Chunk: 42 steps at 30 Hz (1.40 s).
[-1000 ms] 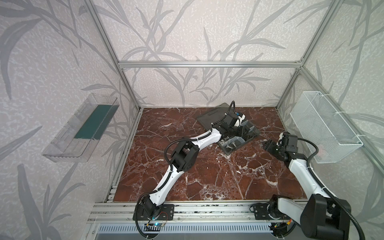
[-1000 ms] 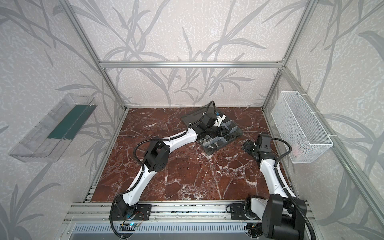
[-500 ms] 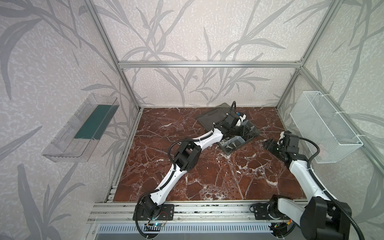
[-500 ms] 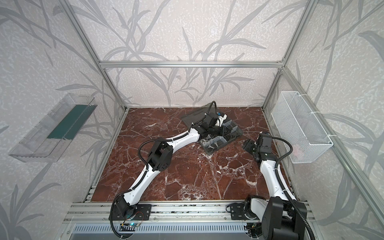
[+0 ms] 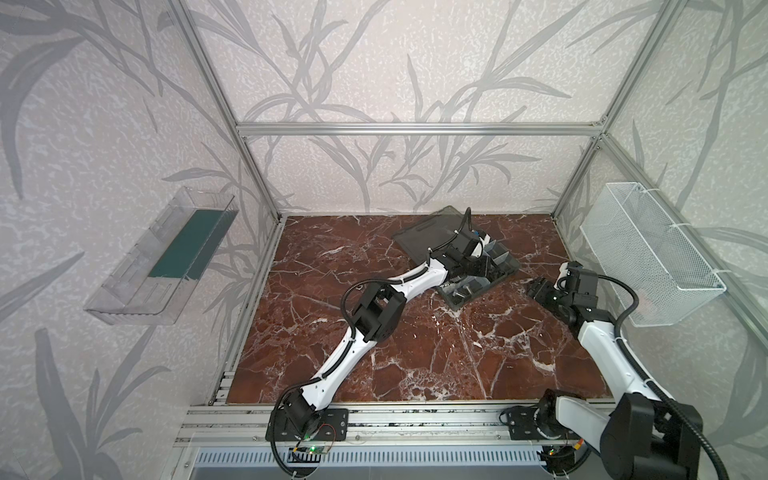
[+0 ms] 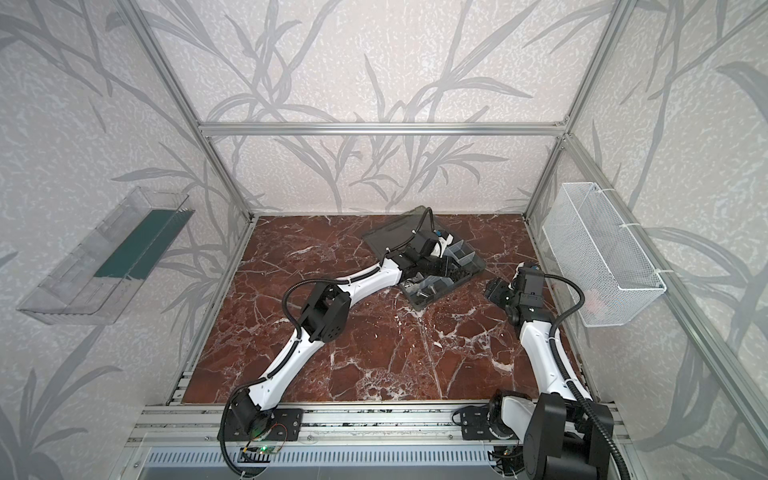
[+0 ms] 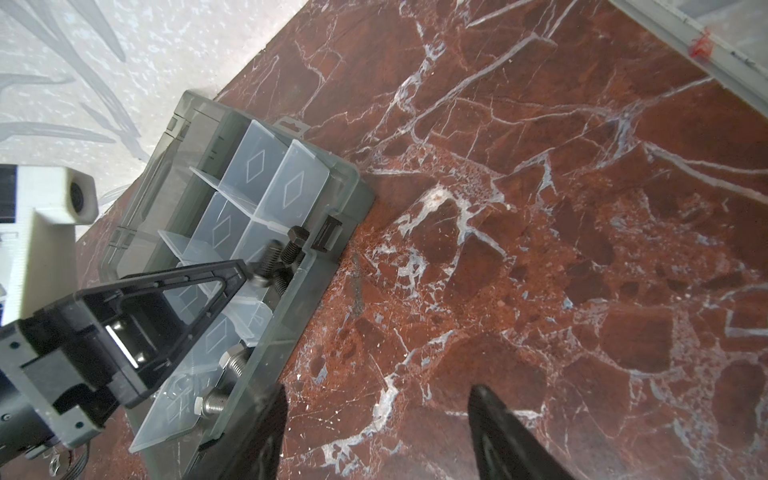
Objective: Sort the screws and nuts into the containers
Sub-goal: 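Lower the bolt into the black-bolt compartment and open the left gripper, then withdraw the left gripper and move it over a silver hex nut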
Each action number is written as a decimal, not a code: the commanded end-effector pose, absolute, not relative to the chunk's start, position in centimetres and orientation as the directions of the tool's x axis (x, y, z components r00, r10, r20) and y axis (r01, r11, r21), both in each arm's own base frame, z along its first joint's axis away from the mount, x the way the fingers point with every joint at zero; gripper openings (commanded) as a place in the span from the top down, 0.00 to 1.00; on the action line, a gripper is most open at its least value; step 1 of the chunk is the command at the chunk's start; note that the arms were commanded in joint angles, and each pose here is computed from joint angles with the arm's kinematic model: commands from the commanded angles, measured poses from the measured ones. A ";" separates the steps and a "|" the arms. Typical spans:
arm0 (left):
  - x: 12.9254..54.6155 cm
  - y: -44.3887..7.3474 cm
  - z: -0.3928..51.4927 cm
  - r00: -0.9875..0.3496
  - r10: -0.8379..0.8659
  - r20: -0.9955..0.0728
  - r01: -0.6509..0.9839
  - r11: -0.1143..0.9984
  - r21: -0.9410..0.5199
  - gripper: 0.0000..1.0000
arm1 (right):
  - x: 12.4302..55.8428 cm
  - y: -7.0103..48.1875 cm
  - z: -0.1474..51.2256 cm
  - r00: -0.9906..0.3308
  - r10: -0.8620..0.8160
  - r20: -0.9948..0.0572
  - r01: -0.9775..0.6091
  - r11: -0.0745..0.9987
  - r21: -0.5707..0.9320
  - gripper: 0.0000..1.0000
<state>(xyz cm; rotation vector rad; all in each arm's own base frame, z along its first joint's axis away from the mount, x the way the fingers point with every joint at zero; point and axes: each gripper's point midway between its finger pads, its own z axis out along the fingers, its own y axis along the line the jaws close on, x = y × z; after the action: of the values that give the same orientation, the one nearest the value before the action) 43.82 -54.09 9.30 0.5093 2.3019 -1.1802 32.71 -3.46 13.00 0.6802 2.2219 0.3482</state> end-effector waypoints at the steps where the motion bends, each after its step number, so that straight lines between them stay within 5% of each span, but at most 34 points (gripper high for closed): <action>1: 43.7 -54.4 10.2 -0.798 0.099 -0.594 0.541 0.552 -0.635 0.46 | 32.9 -3.4 12.9 -0.560 0.562 -0.609 0.342 0.826 0.447 0.30; 2: 43.7 -54.4 10.3 -0.799 0.100 -0.593 0.541 0.551 -0.635 0.30 | 32.9 -3.4 12.9 -0.561 0.561 -0.609 0.341 0.827 0.447 0.30; 3: 43.6 -54.4 10.3 -0.800 0.100 -0.592 0.540 0.551 -0.636 0.28 | 32.8 -3.3 12.9 -0.561 0.561 -0.609 0.341 0.827 0.447 0.30; 13: 42.8 -51.3 17.4 -0.723 0.072 -0.687 0.593 0.576 -0.563 0.27 | 33.3 -2.1 13.6 -0.582 0.524 -0.622 0.254 0.844 0.473 0.29; 21: 42.0 -42.3 23.4 -0.688 -0.001 -0.726 0.533 0.677 -0.507 0.24 | 33.9 0.1 15.1 -0.612 0.476 -0.632 0.113 0.843 0.525 0.29; 32: 38.8 -24.4 16.6 -0.818 -0.006 -0.575 0.130 0.972 -0.195 0.17 | 33.9 4.4 18.1 -0.646 0.355 -0.676 -0.032 0.872 0.488 0.29; 42: 35.7 -14.7 14.4 -0.873 0.015 -0.487 -0.076 0.983 0.167 0.13 | 33.9 7.2 19.5 -0.659 0.301 -0.689 -0.082 0.882 0.464 0.29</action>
<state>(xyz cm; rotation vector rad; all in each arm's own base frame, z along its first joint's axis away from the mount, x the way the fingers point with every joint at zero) 37.10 -19.06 13.51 0.0092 2.6212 -0.0020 34.03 7.21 18.53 0.1579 2.2246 0.6125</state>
